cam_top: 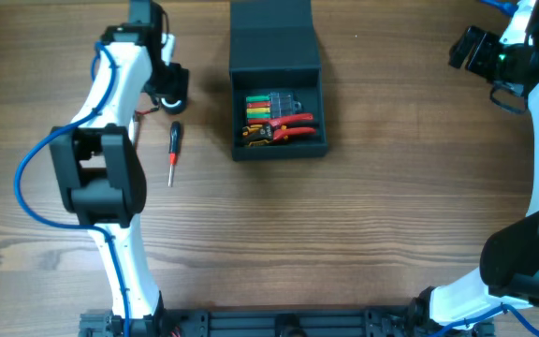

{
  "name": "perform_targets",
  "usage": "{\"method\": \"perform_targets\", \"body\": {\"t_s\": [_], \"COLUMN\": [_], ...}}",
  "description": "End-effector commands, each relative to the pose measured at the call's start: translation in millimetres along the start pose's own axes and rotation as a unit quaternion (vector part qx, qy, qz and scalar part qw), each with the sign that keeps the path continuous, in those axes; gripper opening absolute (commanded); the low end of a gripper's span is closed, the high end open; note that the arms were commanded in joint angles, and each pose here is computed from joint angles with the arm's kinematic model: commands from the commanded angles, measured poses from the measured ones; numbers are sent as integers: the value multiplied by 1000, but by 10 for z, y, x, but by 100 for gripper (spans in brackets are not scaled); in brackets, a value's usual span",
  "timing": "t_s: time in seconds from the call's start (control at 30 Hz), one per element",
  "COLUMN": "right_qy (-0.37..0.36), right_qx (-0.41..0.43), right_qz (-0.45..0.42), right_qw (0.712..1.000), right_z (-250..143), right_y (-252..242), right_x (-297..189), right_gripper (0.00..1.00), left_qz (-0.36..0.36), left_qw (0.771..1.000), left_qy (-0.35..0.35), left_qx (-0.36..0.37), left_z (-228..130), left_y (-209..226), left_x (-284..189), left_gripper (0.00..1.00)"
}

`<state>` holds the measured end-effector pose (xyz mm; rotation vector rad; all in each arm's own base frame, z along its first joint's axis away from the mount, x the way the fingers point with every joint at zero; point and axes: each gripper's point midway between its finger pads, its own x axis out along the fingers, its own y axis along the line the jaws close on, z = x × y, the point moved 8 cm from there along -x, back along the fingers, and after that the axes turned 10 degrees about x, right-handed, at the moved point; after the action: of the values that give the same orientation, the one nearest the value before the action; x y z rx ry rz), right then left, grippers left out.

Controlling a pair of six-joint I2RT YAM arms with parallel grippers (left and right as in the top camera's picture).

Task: Pack container
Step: 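Move the left gripper down over the black tape measure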

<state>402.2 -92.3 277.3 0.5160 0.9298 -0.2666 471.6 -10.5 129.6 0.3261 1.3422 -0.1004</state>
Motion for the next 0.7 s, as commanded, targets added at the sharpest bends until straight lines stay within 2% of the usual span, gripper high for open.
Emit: {"method": "perform_targets", "body": {"t_s": [0.0,0.5,0.67], "right_qy": [10,23,24], "right_qx": [11,25,25], "right_qz": [-12,-17,-18], "right_qw": [1000,999,999], "right_z": [-22,-64,-70], "right_y": [-45,-60,-62], "right_x": [52,49,49], "right_gripper": [100,100,100], "left_qz": [-24,-39,-28], "left_qw": [999,999,999], "left_qy": [-40,6,9], "left_qx": [18,-16,-36], "left_z": [119,41,12], "left_y": [-76,-141,-2], "left_x": [-194,194,231], "left_gripper": [91,96,97]}}
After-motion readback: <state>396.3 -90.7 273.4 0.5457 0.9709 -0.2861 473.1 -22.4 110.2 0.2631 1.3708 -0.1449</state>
